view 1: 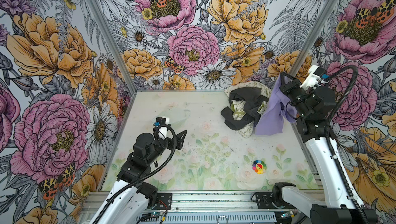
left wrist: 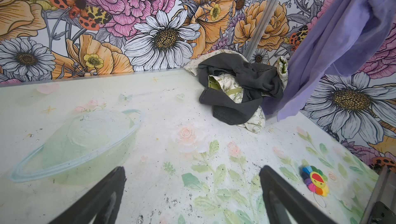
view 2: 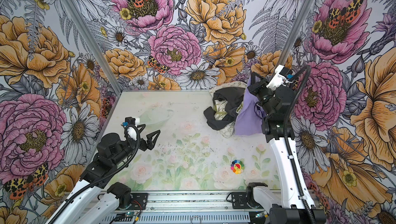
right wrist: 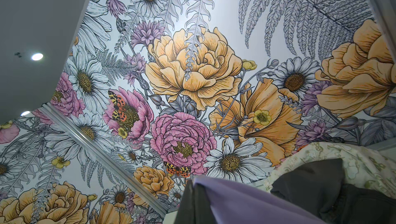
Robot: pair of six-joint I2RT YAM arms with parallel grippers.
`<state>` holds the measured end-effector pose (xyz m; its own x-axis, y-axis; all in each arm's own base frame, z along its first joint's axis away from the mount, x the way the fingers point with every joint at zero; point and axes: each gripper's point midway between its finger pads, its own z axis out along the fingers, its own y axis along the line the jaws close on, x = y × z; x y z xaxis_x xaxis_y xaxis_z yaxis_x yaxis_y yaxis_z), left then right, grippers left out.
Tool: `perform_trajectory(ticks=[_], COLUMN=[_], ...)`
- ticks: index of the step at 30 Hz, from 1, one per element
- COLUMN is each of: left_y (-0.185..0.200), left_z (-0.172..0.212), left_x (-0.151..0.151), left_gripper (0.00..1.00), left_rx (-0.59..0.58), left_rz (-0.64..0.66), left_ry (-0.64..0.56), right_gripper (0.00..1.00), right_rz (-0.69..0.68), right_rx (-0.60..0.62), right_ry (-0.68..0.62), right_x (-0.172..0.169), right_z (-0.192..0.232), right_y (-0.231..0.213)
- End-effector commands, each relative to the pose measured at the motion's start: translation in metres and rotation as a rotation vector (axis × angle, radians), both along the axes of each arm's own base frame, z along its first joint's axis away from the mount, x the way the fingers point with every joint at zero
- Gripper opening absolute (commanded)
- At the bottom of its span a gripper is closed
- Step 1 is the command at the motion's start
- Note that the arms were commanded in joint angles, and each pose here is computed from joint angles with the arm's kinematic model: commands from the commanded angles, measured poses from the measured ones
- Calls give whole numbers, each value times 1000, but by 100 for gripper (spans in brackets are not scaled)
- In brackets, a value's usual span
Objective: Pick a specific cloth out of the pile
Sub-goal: 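Grasp the lavender cloth with the right gripper and lift it up, then swing the lavender cloth toward the robot and lay it on the table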
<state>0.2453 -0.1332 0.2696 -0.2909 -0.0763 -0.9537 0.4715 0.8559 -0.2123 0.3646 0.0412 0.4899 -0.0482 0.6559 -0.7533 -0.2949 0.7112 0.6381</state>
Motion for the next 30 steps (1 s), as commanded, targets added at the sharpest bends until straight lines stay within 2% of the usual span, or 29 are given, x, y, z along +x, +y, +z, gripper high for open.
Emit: perform_trajectory(ticks=[1,10,15,20,26,27,30], left_y=[2,3,3,2,3,3,4], left_z=[-2,-1,-1,-1,-1,-1,-1], left_x=[-2,-3,-4,-5,-6,-6,-6], left_gripper=[99,99,99,99,99,99,99], left_rx=[17,22,26,29,35,37,38], left_rz=[9,14,13,13,18,18,23], left_ry=[-7,-14,-17,-20,-24,-25,-25], right_gripper=[0,0,0,0,0,5,37], right_rz=[62,250,362,483,609,630,669], right_rx=[-36,-134,-171,-230,-327,-353,-440], right_ry=[-158,-182,-169,-114,32,65,156], right_x=[-14,-8,-1,9,23,24,26], right_z=[52,70,63,30,-45,-62,-108], right_y=[21,98,150,211,276,285,301])
